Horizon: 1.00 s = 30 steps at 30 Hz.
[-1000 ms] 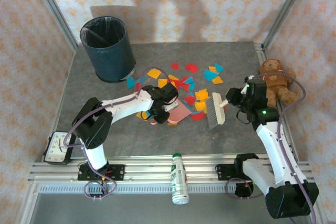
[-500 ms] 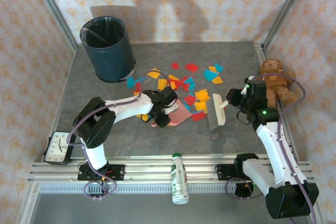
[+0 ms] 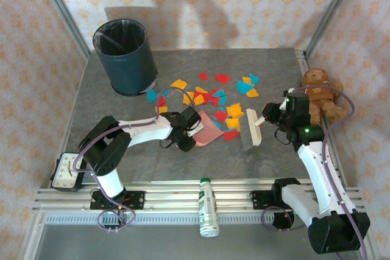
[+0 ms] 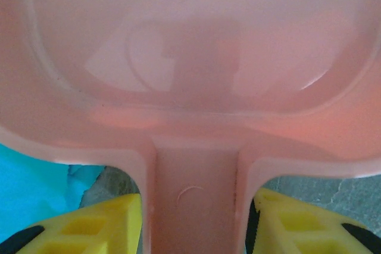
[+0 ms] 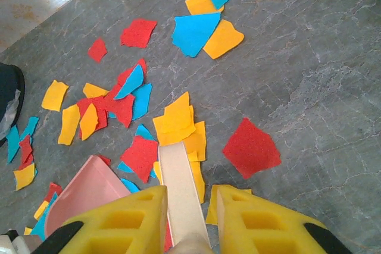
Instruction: Sweep away the paper scraps from the table
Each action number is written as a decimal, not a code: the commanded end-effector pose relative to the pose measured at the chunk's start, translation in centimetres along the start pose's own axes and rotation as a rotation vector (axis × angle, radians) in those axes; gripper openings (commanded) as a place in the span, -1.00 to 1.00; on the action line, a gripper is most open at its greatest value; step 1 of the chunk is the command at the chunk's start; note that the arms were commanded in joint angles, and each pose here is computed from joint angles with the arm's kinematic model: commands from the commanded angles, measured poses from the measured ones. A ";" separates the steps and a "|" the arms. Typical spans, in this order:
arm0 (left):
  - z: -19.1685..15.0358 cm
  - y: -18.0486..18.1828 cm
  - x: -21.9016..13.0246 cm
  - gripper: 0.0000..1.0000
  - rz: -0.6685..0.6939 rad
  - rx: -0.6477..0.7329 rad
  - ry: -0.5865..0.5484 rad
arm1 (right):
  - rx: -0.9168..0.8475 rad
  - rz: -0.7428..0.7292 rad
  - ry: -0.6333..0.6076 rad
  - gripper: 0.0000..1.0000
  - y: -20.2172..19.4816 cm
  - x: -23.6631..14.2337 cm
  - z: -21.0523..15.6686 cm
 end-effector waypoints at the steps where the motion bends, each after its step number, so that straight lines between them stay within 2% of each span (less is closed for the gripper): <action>1: 0.2 0.1 -0.6 -0.06 0.007 -0.022 -0.048 | -0.008 0.027 -0.051 -1.00 0.5 -0.9 1.3; 12: 0.1 0.4 -1.6 -0.08 0.035 -0.006 -0.040 | -0.004 0.032 -0.043 -1.00 0.6 -0.7 1.3; 20: 0.0 0.5 -1.4 -0.19 0.057 0.012 -0.013 | 0.000 0.035 -0.036 -1.00 0.6 -0.5 1.2; 30: 0.1 0.3 -2.4 -0.66 0.042 0.032 0.009 | 0.011 0.050 -0.042 -1.00 0.7 -0.4 1.3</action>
Point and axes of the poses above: each hand's point on the last joint's axis, 136 mm out from that joint toward the fingers, its own x axis out along the fingers, its own y axis along the line the jaws close on, z = x × y, the point moved 8 cm from there along -x, back along the fingers, and after that the axes turned 14 degrees about -x, right-handed, at the moved point
